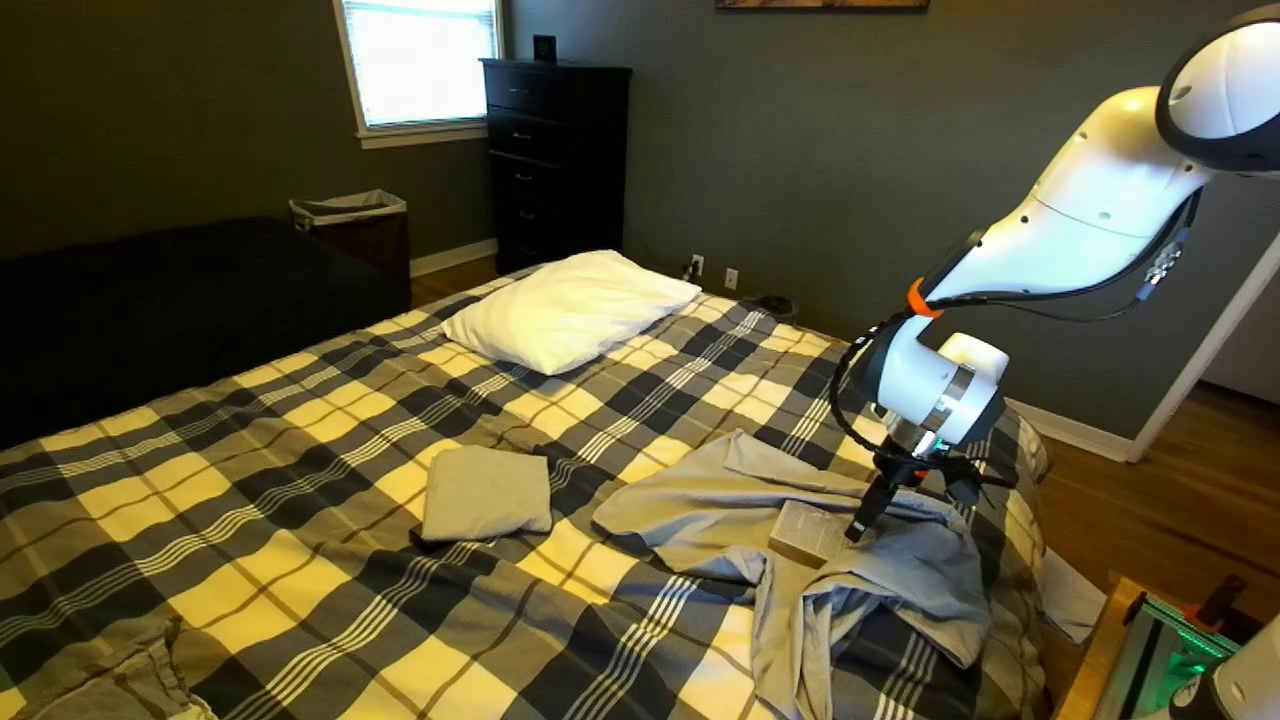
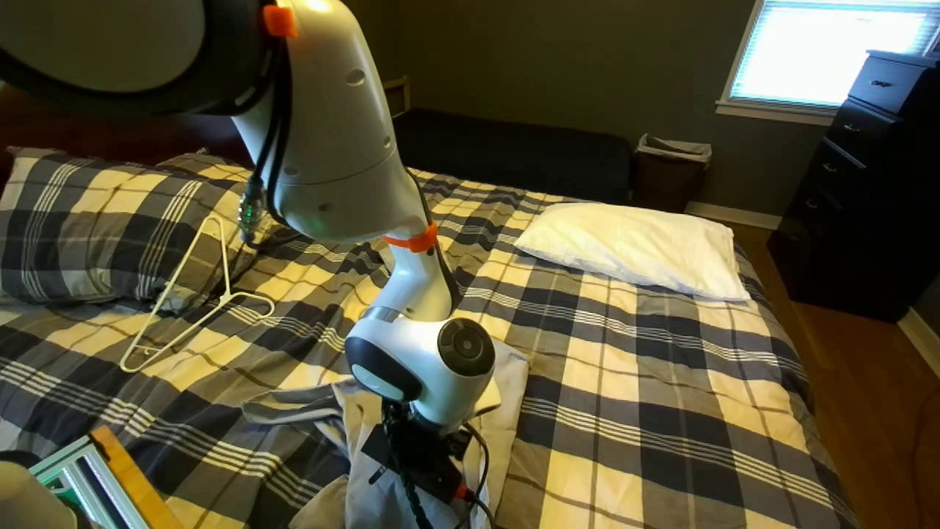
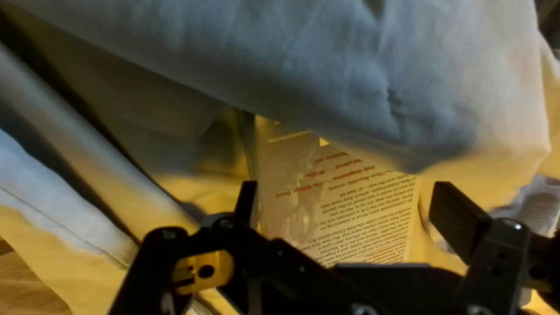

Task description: Remove the book from the grey cloth and put it on the bed

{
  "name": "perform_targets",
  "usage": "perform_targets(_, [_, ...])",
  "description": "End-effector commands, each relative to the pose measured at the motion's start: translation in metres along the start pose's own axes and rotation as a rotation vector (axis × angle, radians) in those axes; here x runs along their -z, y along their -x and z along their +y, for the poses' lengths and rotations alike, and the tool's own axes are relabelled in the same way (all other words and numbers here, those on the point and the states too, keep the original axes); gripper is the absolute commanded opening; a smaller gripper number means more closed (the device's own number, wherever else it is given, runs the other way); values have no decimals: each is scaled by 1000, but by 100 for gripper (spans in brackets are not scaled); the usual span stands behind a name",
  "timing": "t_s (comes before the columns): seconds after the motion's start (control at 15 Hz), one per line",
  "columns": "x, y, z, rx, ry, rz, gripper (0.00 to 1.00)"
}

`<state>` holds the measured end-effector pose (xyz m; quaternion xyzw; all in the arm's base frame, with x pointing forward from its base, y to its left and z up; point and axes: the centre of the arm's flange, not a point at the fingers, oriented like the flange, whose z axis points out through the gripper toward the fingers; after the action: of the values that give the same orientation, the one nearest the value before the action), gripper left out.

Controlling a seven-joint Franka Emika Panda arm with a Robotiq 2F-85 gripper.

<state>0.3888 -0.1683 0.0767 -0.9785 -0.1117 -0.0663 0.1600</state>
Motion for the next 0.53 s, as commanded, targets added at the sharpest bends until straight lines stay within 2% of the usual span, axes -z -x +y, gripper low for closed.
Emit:
perform_targets(0.0, [-6,1,18,-3,9,-1,100])
perform_targets(0.47, [-20,-32,44,77,-10,34,95])
